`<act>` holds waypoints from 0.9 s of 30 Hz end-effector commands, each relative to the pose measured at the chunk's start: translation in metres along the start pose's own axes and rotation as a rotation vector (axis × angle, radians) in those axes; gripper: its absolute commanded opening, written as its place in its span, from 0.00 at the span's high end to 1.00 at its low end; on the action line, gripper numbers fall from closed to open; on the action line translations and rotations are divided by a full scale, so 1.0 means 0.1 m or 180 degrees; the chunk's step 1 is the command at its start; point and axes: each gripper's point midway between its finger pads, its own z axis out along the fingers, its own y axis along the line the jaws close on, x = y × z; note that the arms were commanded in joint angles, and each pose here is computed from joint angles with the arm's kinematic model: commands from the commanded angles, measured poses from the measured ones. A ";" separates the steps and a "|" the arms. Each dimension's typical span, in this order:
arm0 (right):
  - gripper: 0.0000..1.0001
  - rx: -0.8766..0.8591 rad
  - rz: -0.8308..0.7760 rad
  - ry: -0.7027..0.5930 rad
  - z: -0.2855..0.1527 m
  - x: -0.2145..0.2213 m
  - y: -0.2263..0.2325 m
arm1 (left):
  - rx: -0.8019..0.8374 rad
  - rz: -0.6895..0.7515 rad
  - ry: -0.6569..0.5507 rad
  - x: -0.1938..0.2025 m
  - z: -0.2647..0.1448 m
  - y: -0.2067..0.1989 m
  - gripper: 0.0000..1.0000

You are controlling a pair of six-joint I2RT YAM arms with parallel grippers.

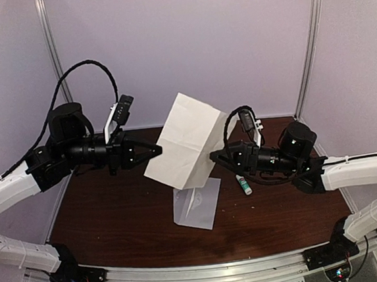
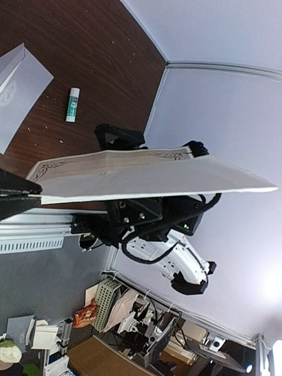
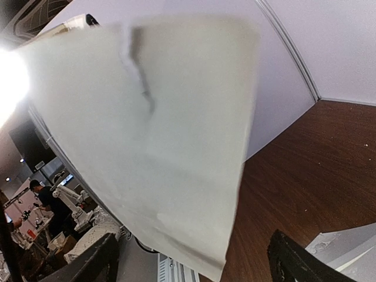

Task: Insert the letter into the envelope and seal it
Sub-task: Fold the letter at the center of the board.

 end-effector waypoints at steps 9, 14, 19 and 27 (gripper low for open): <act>0.76 -0.0602 -0.0077 -0.0212 -0.01 -0.19 0.42 | 0.0204 0.0089 -0.0160 -0.22 0.04 -0.17 1.00; 1.00 -0.0596 -0.0081 -0.0256 -0.05 -0.21 0.44 | 0.0221 0.0022 -0.0113 -0.18 0.08 -0.14 0.92; 1.00 -0.0395 -0.0104 -0.0209 -0.05 -0.18 0.34 | 0.0307 -0.0010 -0.0078 -0.17 0.11 -0.16 0.71; 1.00 -0.0230 -0.0112 -0.0038 -0.01 -0.09 0.23 | 0.0207 -0.0041 -0.0072 -0.14 0.14 -0.08 0.69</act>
